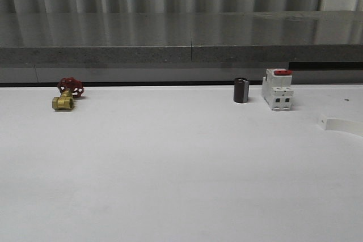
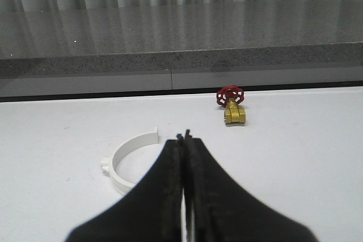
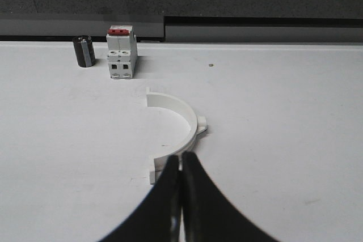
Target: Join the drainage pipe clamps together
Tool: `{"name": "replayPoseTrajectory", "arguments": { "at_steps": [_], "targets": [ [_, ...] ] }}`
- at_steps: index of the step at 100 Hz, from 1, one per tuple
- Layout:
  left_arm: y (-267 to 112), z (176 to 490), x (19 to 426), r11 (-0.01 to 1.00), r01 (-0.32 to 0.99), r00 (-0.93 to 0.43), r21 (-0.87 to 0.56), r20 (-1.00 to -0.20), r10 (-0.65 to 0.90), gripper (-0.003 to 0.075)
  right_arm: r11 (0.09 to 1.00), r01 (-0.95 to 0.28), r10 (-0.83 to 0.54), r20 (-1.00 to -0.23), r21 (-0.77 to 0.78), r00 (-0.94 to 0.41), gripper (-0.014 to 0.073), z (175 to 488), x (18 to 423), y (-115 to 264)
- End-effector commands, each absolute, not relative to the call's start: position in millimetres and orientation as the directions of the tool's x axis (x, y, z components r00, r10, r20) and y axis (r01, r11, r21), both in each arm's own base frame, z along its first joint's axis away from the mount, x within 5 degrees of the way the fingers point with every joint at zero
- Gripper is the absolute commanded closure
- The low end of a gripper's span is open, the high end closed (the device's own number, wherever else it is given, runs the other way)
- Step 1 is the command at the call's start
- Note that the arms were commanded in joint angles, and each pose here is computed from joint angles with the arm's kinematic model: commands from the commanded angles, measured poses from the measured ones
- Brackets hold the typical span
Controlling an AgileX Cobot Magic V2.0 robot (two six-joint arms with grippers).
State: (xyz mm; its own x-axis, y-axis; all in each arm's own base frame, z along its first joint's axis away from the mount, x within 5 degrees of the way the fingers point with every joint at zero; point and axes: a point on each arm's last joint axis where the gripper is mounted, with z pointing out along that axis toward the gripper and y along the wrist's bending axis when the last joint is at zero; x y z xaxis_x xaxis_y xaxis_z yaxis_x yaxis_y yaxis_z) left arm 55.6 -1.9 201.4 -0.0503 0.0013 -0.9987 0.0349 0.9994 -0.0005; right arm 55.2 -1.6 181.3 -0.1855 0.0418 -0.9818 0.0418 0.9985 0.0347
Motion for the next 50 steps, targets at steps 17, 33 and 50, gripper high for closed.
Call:
{"name": "replayPoseTrajectory", "arguments": {
  "at_steps": [17, 33, 50],
  "targets": [
    [-2.0, 199.4, 54.8, 0.999, 0.036, 0.033, -0.016, -0.999, -0.017, 0.074, 0.998, 0.046, 0.033, -0.996, 0.03, -0.078, 0.0663, 194.2, 54.7, -2.2],
    [-2.0, 199.4, 54.8, 0.999, 0.036, 0.033, -0.016, -0.999, -0.017, 0.074, 0.998, 0.046, 0.033, -0.996, 0.03, -0.078, 0.0663, 194.2, 54.7, -2.2],
    [-2.0, 199.7, 54.8, 0.999, 0.036, 0.036, -0.016, -0.999, -0.017, 0.074, 0.998, 0.046, 0.033, -0.996, 0.03, -0.078, 0.0663, 194.2, 54.7, -2.2]
  ]
}}
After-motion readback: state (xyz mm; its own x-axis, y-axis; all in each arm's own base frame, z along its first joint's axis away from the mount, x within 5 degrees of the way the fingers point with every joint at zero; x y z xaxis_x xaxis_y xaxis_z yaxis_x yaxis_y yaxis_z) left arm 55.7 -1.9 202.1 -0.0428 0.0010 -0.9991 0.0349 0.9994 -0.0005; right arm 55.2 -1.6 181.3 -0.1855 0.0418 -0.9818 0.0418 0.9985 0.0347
